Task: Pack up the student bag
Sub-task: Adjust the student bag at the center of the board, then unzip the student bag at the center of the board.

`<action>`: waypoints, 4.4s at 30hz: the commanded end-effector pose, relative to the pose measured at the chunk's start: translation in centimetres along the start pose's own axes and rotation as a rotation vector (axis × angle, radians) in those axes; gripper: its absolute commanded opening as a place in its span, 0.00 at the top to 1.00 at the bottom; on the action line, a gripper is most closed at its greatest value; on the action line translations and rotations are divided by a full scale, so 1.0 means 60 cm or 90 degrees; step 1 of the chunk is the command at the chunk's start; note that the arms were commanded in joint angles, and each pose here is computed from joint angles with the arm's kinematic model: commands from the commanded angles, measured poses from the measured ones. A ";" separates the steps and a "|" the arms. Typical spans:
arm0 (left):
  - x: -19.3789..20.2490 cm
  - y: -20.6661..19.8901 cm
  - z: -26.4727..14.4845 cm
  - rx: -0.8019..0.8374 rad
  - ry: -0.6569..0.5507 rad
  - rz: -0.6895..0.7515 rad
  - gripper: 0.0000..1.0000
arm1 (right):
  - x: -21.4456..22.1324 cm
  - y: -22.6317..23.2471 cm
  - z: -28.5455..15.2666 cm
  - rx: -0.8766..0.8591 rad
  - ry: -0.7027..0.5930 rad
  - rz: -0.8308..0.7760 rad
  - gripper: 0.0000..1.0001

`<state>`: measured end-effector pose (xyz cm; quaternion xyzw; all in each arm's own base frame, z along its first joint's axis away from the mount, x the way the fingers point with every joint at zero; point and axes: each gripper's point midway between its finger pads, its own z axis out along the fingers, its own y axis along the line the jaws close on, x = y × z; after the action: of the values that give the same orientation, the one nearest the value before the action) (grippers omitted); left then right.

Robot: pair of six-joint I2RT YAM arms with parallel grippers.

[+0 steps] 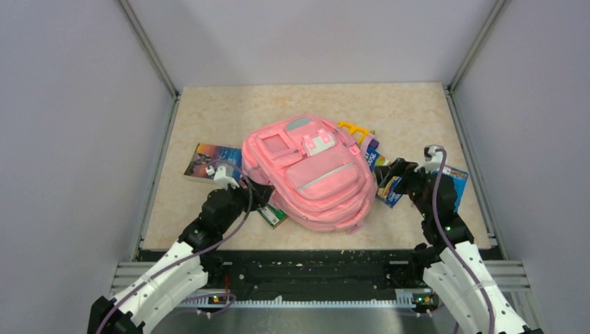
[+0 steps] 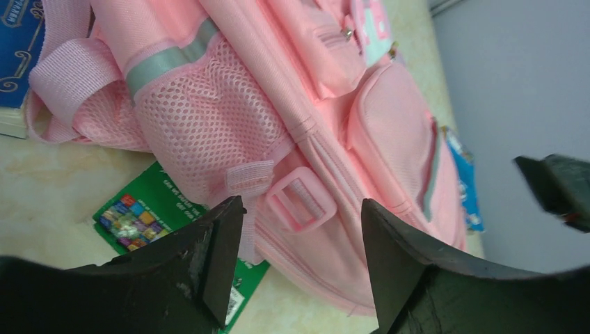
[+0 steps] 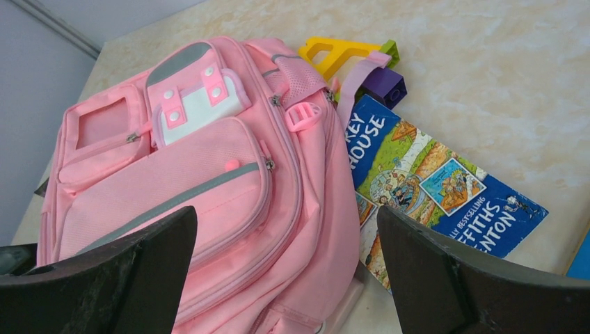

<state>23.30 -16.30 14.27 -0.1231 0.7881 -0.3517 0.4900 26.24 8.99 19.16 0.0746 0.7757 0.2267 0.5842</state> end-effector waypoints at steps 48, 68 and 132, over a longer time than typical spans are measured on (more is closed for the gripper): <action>-0.093 -0.071 0.105 0.056 -0.115 -0.026 0.63 | 0.065 0.211 0.154 -0.303 0.255 0.001 1.00; -0.285 0.009 0.178 -0.058 -0.163 0.218 0.32 | 0.145 0.302 0.112 -0.262 0.209 -0.047 0.44; 0.064 -0.216 0.183 -0.013 0.087 0.635 0.20 | 0.052 0.043 0.094 -0.082 0.148 -0.112 0.11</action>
<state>28.18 -31.98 13.92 0.3363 0.7963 -0.0343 0.5017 29.90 14.17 15.48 -0.0554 0.8353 0.2337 0.4945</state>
